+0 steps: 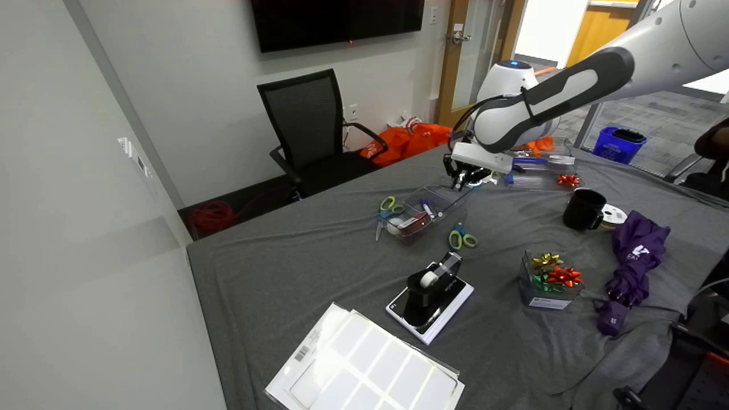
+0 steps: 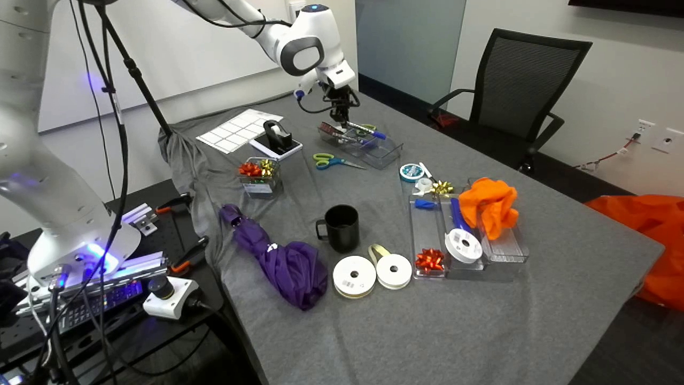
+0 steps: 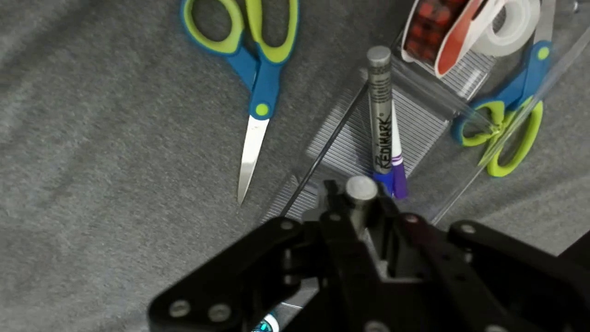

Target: Move the tape dispenser to the left then move the blue and purple markers in the container on the left to the left.

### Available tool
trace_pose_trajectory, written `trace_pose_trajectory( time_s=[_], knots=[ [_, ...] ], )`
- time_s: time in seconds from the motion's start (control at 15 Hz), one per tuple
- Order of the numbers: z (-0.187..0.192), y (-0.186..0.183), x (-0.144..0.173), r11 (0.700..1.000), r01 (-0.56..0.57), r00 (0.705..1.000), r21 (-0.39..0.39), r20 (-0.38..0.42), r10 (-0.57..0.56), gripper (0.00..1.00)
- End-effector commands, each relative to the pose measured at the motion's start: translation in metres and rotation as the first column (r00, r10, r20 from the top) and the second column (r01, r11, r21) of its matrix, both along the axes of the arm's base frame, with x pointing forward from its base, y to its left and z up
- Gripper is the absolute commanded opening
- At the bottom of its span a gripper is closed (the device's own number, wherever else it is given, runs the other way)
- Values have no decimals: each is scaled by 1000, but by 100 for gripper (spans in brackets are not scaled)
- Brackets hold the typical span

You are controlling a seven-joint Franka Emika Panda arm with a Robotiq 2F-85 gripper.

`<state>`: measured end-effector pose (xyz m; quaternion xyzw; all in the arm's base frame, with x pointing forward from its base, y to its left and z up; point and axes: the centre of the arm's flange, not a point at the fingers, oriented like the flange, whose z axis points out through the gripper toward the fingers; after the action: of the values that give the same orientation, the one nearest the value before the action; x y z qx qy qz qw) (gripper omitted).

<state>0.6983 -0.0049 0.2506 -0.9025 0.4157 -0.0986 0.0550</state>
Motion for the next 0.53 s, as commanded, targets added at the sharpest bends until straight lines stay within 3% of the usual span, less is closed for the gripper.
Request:
trace_pose_trajectory(
  time_s=[0.0, 0.27, 0.47],
  knots=[
    [-2, -11, -20, 980, -199, 980, -21, -10, 199, 4],
    [-13, -17, -23, 912, -409, 912, -43, -40, 407, 4],
    [-18, -17, -26, 831, -553, 833, -64, -56, 550, 4]
  ],
)
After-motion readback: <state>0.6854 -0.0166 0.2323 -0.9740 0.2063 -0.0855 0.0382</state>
